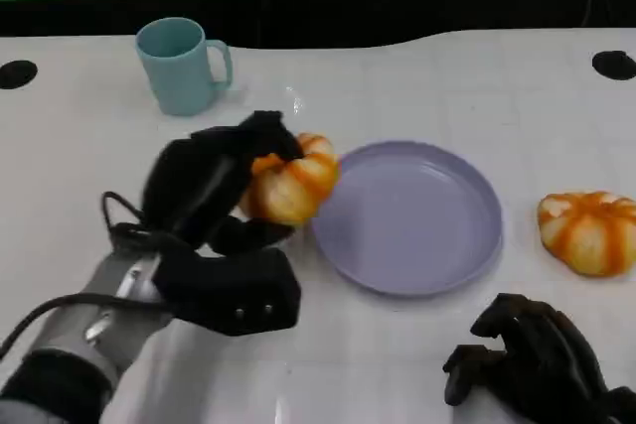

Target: Grasp the bread from the table and place it into the plate.

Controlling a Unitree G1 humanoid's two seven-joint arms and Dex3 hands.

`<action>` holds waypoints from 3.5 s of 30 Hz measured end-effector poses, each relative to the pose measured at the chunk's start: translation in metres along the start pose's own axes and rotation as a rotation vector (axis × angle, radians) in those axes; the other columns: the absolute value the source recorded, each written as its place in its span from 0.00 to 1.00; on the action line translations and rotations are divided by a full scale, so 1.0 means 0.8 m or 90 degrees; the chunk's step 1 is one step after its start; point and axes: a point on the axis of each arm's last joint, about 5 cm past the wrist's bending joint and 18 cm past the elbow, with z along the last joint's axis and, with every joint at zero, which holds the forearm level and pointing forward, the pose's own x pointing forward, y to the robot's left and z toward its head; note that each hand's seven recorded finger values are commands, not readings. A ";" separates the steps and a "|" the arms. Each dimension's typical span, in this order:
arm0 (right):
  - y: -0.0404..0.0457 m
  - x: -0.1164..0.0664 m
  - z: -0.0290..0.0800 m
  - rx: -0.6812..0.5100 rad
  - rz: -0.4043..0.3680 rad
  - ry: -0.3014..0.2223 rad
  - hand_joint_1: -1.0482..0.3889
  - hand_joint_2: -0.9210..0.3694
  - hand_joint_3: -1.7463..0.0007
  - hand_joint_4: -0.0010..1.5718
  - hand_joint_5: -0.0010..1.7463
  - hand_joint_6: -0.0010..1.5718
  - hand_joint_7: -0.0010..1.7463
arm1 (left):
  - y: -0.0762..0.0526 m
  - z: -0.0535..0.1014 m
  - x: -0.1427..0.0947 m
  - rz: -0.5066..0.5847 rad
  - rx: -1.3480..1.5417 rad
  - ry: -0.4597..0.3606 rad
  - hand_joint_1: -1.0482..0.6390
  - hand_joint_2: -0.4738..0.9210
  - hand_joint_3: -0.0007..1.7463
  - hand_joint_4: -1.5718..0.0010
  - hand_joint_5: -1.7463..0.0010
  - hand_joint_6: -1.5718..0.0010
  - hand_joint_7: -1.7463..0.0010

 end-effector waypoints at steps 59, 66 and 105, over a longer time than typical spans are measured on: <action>0.007 -0.006 -0.001 -0.022 -0.003 0.001 0.00 0.16 1.00 1.00 0.43 1.00 0.23 | -0.020 0.079 0.092 -0.406 0.210 -0.027 0.00 1.00 0.29 0.97 0.86 0.97 0.99; 0.007 -0.006 -0.001 -0.022 0.003 0.002 0.00 0.15 1.00 1.00 0.43 1.00 0.22 | -0.007 0.070 0.080 -0.381 0.188 -0.046 0.00 1.00 0.28 0.93 0.84 0.96 0.98; 0.003 -0.005 0.001 -0.005 0.000 -0.004 0.02 0.17 1.00 1.00 0.41 1.00 0.21 | -0.015 0.003 -0.095 -0.032 -0.568 0.044 0.20 1.00 0.24 0.58 0.00 0.71 0.00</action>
